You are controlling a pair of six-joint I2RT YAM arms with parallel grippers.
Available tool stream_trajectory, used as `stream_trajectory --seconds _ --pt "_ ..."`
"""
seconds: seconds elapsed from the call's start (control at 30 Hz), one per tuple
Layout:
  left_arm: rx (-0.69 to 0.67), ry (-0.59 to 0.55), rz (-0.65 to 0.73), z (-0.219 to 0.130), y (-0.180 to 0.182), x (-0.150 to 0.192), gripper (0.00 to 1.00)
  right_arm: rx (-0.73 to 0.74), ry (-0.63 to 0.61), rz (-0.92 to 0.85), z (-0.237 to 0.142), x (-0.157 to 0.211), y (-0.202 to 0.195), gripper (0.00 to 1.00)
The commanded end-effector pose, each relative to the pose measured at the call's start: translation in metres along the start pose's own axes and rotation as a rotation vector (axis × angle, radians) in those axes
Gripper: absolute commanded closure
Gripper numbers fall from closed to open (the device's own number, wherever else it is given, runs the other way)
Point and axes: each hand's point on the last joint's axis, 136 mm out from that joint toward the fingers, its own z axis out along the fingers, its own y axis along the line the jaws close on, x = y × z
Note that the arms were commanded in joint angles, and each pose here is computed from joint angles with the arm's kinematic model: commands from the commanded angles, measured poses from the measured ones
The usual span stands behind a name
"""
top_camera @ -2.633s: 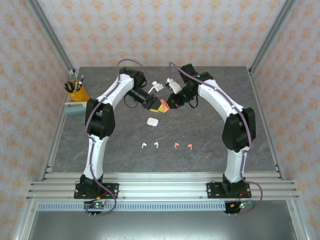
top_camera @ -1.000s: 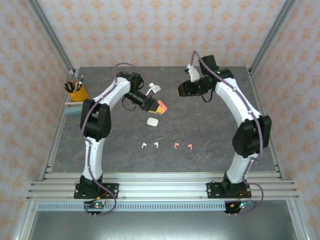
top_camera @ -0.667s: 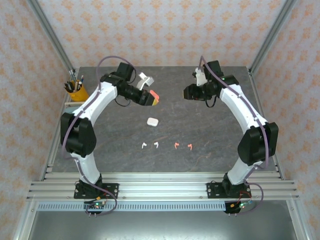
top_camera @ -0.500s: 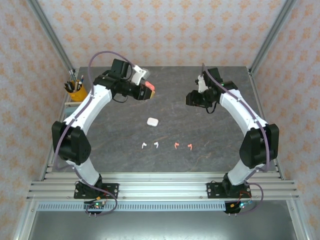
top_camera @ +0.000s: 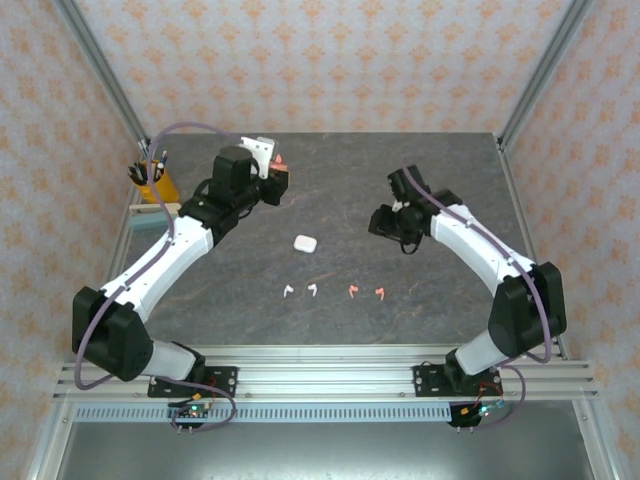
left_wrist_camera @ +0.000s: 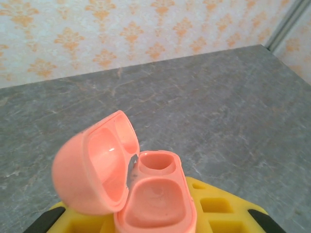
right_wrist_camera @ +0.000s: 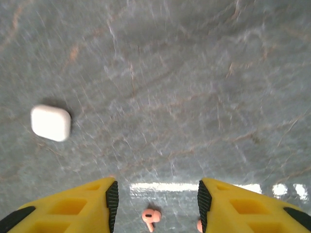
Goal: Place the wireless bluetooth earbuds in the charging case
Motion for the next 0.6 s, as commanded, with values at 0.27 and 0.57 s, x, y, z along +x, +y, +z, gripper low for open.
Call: stream_trajectory --seconds 0.27,0.57 --pt "-0.03 -0.47 0.012 -0.044 0.006 -0.012 1.0 0.199 0.004 0.081 0.036 0.059 0.005 0.51" --pt "0.134 -0.48 0.079 -0.059 -0.02 0.02 1.0 0.265 0.067 -0.011 0.069 0.088 0.026 0.5"
